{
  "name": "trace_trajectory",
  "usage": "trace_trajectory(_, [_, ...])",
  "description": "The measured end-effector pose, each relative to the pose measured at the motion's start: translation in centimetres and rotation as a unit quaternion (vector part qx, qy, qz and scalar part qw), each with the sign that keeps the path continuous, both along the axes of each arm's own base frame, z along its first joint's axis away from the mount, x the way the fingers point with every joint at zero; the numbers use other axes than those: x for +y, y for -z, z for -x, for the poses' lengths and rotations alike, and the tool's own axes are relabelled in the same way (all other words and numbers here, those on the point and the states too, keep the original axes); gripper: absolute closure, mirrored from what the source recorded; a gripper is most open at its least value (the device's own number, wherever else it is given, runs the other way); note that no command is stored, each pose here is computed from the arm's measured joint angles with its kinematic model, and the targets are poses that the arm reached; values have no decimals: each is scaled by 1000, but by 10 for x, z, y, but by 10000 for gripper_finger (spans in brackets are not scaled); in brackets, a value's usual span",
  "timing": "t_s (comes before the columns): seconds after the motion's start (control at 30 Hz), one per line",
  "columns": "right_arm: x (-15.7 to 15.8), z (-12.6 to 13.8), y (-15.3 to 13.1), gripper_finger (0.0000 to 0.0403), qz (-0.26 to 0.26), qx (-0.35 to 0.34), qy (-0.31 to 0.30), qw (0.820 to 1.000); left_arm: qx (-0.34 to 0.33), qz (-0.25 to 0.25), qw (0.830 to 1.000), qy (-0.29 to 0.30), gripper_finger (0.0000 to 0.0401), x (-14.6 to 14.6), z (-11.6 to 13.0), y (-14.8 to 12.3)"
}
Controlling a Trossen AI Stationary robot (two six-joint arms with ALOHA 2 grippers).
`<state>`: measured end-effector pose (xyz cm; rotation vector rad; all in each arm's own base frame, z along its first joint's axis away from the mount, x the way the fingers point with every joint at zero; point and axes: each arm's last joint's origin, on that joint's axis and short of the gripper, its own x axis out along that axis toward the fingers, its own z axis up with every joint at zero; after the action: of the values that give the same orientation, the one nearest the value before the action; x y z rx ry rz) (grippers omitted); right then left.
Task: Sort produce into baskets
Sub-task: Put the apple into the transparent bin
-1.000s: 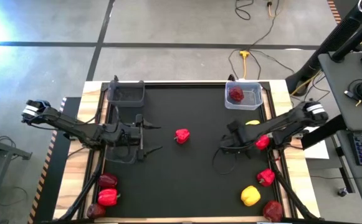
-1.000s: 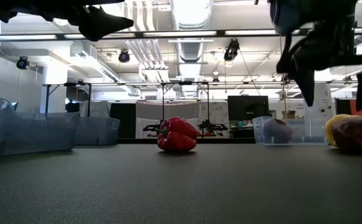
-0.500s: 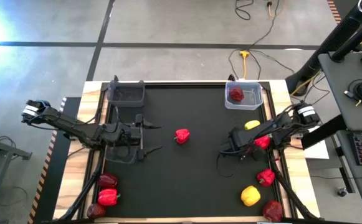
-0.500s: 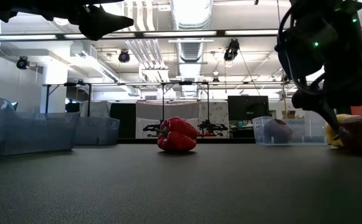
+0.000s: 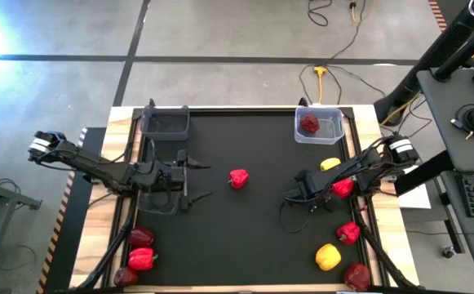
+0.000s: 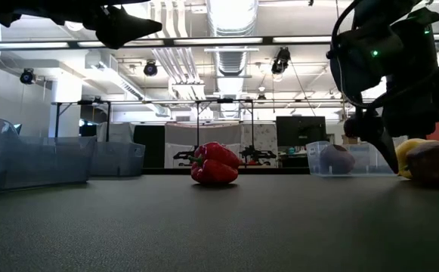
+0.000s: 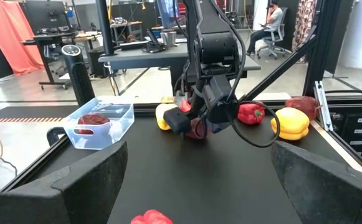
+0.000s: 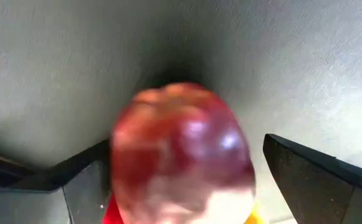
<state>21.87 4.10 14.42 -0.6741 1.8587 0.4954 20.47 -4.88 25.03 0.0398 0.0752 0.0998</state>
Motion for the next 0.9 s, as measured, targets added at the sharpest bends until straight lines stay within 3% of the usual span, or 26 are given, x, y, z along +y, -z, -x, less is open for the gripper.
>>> trace_trajectory(0.13, [-2, 0, 0, 51, 2, 1, 6, 1000, -1, 0, 1000, 0, 23, 0, 0, 0])
trace_trajectory(0.3, [-6, -5, -7, 131, 15, -14, 55, 998, -1, 0, 1000, 0, 23, 0, 0, 0])
trace_trajectory(0.4, [-11, -17, -23, 144, 53, -44, 75, 995, -2, 1, 1000, 0, 23, 0, 0, 0])
trace_trajectory(0.5, [-24, -33, -49, 144, 132, -103, 96, 981, -4, 1, 1000, 0, 23, 0, 0, -1])
trace_trajectory(0.57, [-41, -39, -70, 144, 209, -161, 136, 955, -4, 1, 1000, 0, 23, 0, 0, -1])
trace_trajectory(0.63, [-65, -40, -90, 144, 263, -215, 208, 917, -4, 3, 1000, 0, 23, 0, 0, -1])
trace_trajectory(0.7, [-94, -33, -106, 144, 281, -258, 312, 870, -4, 4, 1000, 0, 23, 0, 0, -1])
trace_trajectory(0.77, [-126, -19, -115, 144, 291, -286, 418, 812, -5, 4, 1000, 0, 23, 0, 0, -1])
trace_trajectory(0.9, [-176, 13, -114, 144, 279, -304, 566, 713, -8, 8, 1000, 0, 23, 0, 0, -1])
